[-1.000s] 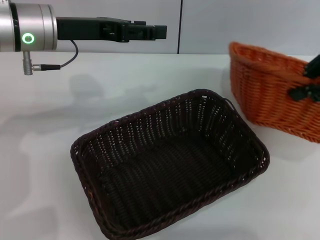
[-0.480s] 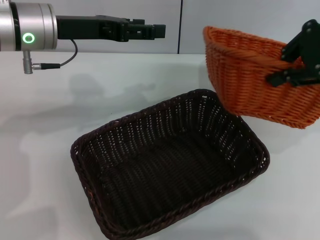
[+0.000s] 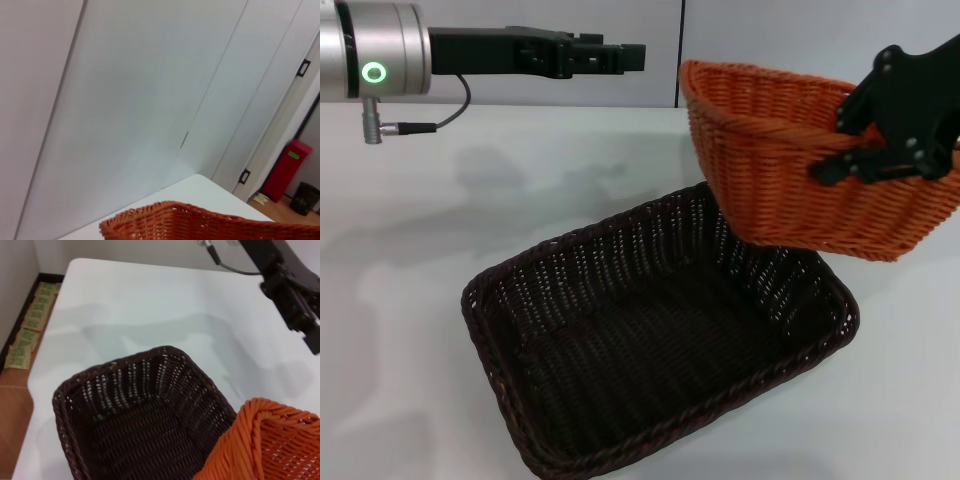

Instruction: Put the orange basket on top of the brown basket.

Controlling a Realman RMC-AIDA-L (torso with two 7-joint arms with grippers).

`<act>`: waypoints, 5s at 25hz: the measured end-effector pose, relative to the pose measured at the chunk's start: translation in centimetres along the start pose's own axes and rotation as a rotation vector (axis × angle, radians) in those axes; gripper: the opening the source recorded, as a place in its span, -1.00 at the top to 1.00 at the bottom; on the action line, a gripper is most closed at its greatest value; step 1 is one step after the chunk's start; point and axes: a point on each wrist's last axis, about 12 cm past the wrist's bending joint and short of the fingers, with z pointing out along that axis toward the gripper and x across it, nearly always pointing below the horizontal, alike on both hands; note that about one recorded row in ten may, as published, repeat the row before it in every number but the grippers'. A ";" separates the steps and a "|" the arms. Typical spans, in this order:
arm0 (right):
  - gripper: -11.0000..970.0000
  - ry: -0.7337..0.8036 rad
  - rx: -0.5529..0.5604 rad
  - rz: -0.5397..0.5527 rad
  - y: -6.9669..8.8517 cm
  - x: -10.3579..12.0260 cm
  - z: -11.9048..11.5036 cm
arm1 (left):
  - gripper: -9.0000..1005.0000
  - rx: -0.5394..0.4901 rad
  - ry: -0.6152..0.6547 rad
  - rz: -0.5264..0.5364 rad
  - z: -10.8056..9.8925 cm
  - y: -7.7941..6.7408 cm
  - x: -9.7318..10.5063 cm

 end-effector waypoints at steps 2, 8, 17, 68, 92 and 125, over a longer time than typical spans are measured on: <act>0.66 0.001 -0.006 0.011 -0.1 -0.5 0.1 | -0.63 -0.007 0.000 0.008 -0.2 0.2 -0.3; 0.67 0.011 -0.010 0.070 -0.4 -1.8 0.5 | -0.63 -0.014 0.000 0.008 -0.3 0.3 -0.3; 0.67 0.051 -0.017 0.132 -0.7 -3.9 2.0 | -0.63 -0.018 0.001 0.008 -0.3 0.5 -0.3; 0.67 0.083 -0.188 -0.013 1.7 -6.0 7.0 | -0.62 -0.019 0.011 0.021 1.3 0.6 -0.2; 0.63 0.100 -0.354 -0.071 3.5 -7.1 10.1 | -0.62 -0.050 0.001 0.062 1.0 1.0 -1.1; -0.15 -0.367 0.060 0.070 -0.5 -1.7 3.3 | -0.62 -0.083 -0.055 0.061 1.3 1.5 -1.1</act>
